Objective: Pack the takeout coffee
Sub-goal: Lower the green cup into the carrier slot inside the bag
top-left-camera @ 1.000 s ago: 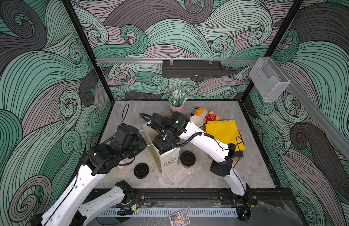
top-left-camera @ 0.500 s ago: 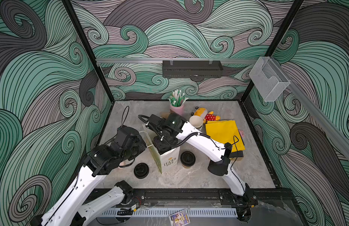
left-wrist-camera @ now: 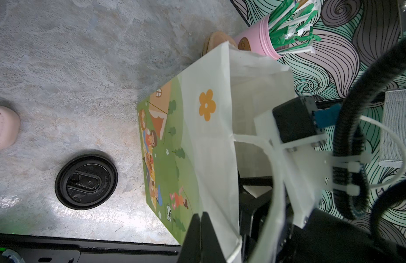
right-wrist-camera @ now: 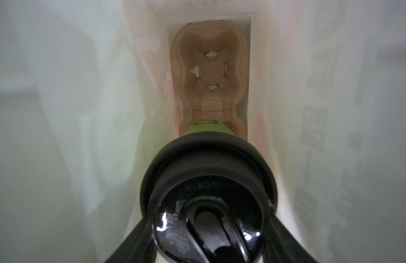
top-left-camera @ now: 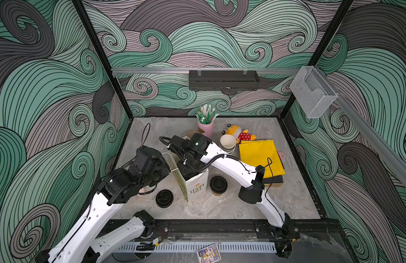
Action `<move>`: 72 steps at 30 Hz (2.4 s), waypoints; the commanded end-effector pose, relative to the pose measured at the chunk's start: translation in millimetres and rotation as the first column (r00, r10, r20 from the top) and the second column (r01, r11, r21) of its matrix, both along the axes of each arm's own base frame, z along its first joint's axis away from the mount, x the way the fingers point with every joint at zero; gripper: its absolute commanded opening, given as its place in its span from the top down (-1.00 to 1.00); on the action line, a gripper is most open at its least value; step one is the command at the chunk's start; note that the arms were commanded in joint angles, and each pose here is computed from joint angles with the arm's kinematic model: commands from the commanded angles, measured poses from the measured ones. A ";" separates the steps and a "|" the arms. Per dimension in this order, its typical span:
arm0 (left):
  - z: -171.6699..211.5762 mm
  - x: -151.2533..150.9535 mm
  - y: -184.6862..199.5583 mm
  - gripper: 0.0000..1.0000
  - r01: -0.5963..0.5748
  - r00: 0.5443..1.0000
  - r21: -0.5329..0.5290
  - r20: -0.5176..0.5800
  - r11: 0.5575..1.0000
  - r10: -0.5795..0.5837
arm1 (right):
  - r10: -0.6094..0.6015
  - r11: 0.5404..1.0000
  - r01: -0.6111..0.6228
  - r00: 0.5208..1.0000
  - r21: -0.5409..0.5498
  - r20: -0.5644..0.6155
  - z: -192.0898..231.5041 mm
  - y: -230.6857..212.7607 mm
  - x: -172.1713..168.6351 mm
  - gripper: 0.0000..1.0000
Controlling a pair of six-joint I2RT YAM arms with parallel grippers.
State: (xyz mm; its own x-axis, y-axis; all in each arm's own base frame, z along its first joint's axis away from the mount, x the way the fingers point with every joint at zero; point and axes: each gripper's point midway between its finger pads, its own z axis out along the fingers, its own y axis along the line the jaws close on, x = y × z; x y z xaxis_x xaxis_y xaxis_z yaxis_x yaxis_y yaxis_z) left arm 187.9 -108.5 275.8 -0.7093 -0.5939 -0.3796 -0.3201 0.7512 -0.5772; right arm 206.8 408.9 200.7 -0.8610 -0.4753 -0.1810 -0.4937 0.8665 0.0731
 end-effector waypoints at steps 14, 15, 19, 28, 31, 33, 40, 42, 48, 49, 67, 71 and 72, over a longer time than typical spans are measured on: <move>-4.3 -5.8 2.6 0.87 0.000 1.000 0.003 -0.019 1.000 0.000 | -0.022 0.987 0.008 0.996 -0.161 -0.083 -14.6 -33.7 -13.9 -0.15; -3.8 -5.8 3.2 0.87 -0.003 1.000 0.002 -0.017 1.000 0.003 | -0.023 0.986 0.008 0.996 -0.164 -0.087 -15.2 -34.0 -14.7 -0.15; -4.0 -5.5 3.6 0.87 -0.006 1.000 0.005 -0.017 1.000 0.006 | -0.021 0.984 0.005 0.996 -0.180 -0.091 -19.3 -35.2 -14.9 -0.15; -2.9 -6.5 4.9 0.88 -0.007 1.000 0.005 -0.014 1.000 0.007 | -0.018 0.981 -0.005 0.993 -0.195 -0.113 -31.6 -30.7 -14.3 -0.15; -2.7 -6.2 4.7 0.88 -0.007 1.000 0.006 -0.014 1.000 0.007 | -0.014 0.979 -0.010 0.993 -0.202 -0.119 -36.1 -29.3 -14.6 -0.15; -2.7 -6.2 4.8 0.88 -0.007 1.000 0.006 -0.014 1.000 0.007 | -0.014 0.979 -0.011 0.992 -0.205 -0.123 -38.1 -29.2 -14.3 -0.15; -3.3 -7.0 5.8 0.91 -0.011 1.000 0.007 -0.016 1.000 0.011 | -0.015 0.976 -0.014 0.991 -0.218 -0.132 -44.5 -28.8 -13.7 -0.15; -3.1 -7.1 6.0 0.93 -0.011 1.000 0.007 -0.015 1.000 0.011 | -0.015 0.975 -0.014 0.991 -0.222 -0.131 -46.0 -28.8 -13.2 -0.15; -1.4 -8.6 10.9 0.97 -0.025 1.000 0.014 -0.005 1.000 0.025 | -0.026 0.975 0.004 0.995 -0.222 -0.099 -37.7 -34.6 -7.4 -0.14; -1.2 -9.1 11.6 0.98 -0.027 1.000 0.014 -0.004 1.000 0.027 | -0.028 0.976 0.006 0.995 -0.220 -0.099 -35.4 -35.9 -8.0 -0.14; -2.0 -7.3 11.5 1.00 -0.026 1.000 0.028 -0.007 0.999 0.026 | -0.036 0.980 0.012 0.992 -0.197 -0.120 -18.6 -43.4 -16.8 -0.14; -1.0 -7.7 13.1 1.00 -0.027 1.000 0.035 -0.005 0.999 0.027 | -0.042 0.972 0.018 0.994 -0.232 -0.098 -25.2 -47.3 -11.2 -0.13; -0.2 -8.1 13.7 1.00 -0.028 1.000 0.036 -0.004 0.999 0.028 | -0.045 0.971 0.020 0.994 -0.239 -0.100 -27.7 -47.8 -10.5 -0.13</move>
State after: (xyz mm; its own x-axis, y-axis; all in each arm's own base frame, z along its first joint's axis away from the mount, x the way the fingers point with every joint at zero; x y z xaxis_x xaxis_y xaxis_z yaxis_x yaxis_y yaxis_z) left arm 181.6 -100.6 273.5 -0.6975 -0.6074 -0.3802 -0.3369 0.7462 -0.5741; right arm 210.1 408.7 171.4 -0.8733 -0.4749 -0.1089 -0.4817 0.8751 0.0462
